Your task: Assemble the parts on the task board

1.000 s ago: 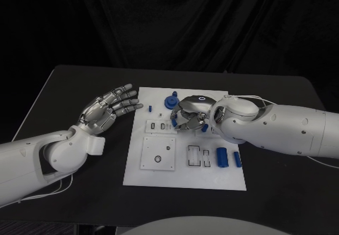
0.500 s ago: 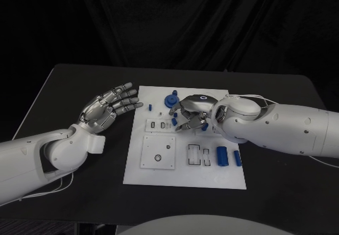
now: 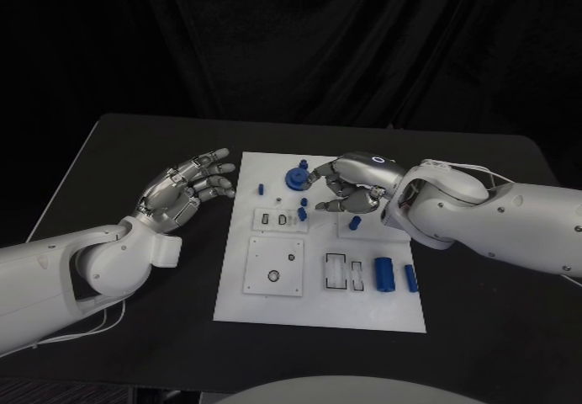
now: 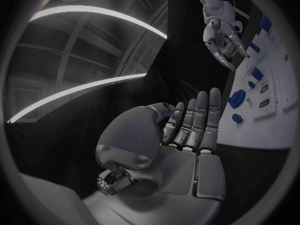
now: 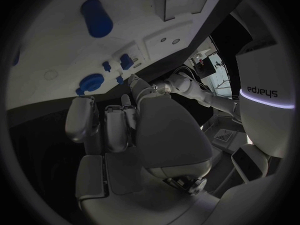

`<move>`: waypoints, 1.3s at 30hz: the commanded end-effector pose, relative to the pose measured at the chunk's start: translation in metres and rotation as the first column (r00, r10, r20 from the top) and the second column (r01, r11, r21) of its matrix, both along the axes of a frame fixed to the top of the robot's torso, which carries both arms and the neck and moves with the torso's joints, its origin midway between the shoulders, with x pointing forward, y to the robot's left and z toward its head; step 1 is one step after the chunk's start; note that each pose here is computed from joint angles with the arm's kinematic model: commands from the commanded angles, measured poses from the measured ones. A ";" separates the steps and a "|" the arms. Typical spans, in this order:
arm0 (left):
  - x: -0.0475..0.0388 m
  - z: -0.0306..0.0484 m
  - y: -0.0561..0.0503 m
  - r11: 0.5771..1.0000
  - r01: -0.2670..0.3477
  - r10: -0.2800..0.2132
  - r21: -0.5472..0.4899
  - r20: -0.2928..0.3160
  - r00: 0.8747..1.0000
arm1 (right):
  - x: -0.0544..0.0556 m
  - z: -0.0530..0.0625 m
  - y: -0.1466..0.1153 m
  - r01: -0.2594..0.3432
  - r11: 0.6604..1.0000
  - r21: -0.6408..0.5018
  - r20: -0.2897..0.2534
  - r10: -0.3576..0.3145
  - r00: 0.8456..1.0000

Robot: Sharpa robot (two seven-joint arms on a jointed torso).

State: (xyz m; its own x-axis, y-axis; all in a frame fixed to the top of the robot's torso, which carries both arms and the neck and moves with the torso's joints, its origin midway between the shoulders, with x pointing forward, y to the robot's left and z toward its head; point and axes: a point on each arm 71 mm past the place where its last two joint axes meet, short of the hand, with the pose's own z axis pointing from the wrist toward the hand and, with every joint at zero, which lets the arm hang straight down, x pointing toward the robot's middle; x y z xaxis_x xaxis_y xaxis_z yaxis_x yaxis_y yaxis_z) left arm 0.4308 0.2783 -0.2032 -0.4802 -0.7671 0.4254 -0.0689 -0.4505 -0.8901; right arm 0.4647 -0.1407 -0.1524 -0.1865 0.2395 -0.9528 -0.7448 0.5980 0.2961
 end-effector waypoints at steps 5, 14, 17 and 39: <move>0.0237 0.0215 0.000 0.992 0.015 -0.017 0.127 0.012 1.000 | 0.001 0.025 -0.034 -0.074 0.966 0.246 -0.035 0.086 0.996; 0.0624 0.0530 -0.016 0.877 0.162 -0.155 0.452 -0.051 0.987 | 0.011 0.016 -0.078 0.020 0.965 0.260 -0.068 -0.002 0.998; 0.0722 0.0602 -0.023 0.796 0.229 -0.205 0.560 -0.107 0.973 | 0.011 0.010 -0.089 0.058 0.963 0.263 -0.086 -0.037 0.996; 0.0979 0.0775 -0.088 -0.070 0.130 -0.304 0.989 -0.145 0.942 | 0.014 -0.025 -0.120 0.222 0.944 0.246 -0.143 -0.191 0.971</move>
